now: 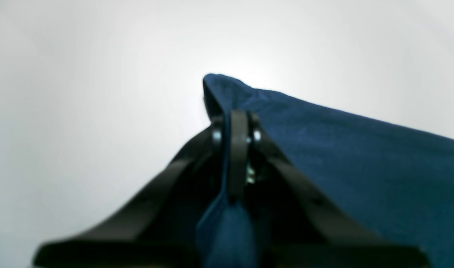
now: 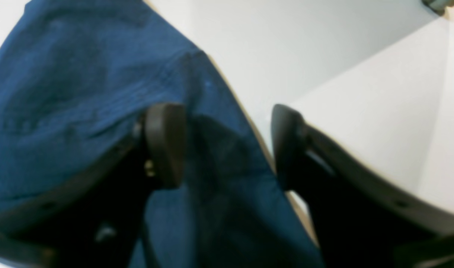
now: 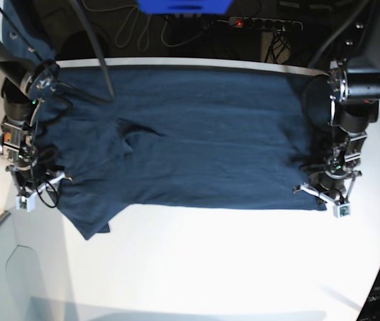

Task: Layout the t-shirt on the table in an organized manner, then fold the t-shirt properly
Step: 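Grasp the hem corners with both grippers and fold them over toward the collar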

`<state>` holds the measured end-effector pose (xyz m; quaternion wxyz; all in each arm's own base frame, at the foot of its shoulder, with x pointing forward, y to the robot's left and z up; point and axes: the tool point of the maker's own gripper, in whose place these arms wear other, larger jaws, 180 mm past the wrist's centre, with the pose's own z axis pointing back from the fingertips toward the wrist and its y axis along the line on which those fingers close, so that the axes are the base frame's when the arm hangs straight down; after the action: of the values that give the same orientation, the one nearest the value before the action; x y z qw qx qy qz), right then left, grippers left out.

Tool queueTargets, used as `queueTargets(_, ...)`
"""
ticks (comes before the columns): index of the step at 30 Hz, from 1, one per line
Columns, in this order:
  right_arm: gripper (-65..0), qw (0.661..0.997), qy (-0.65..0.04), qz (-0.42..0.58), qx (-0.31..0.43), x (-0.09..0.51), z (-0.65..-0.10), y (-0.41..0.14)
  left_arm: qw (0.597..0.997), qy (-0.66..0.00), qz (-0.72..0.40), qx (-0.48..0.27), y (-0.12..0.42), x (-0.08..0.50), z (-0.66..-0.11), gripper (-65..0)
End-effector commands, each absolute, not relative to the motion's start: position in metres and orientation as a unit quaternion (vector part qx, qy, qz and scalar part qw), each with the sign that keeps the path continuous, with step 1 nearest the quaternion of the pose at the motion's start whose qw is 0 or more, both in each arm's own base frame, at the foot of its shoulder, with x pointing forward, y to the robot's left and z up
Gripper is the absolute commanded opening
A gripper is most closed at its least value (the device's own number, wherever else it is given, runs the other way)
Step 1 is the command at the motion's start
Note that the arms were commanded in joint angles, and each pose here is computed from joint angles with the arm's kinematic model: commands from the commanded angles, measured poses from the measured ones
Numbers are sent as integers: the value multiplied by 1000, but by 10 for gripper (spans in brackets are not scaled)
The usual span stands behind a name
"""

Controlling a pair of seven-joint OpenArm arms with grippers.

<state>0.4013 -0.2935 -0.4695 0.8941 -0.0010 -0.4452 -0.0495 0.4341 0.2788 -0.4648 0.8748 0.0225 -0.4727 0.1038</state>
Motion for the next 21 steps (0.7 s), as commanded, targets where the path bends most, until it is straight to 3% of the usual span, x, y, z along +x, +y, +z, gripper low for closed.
queueTargets(1, -421, 893, -449, -44, -6, 408, -462, -298, 867, -486, 102, 26, 285, 445, -451, -650)
queueTargets(4, -618, 891, -453, -18, -14, 415, -455, -294, 867, -487, 102, 25, 283, 446, -451, -650)
queueTargets(5, -650, 890, -455, -9, -17, 417, -452, -293, 867, -487, 102, 24, 282, 446, -451, -650)
queueTargets(17, -650, 842, -536, 48, -42, 419, -388, -292, 849, -522, 77, 17, 272, 458, -420, -650)
queueTargets(21, -650, 830, -551, 58, -59, 409, -376, -286, 833, -541, 114, -2, 280, 448, -394, -650)
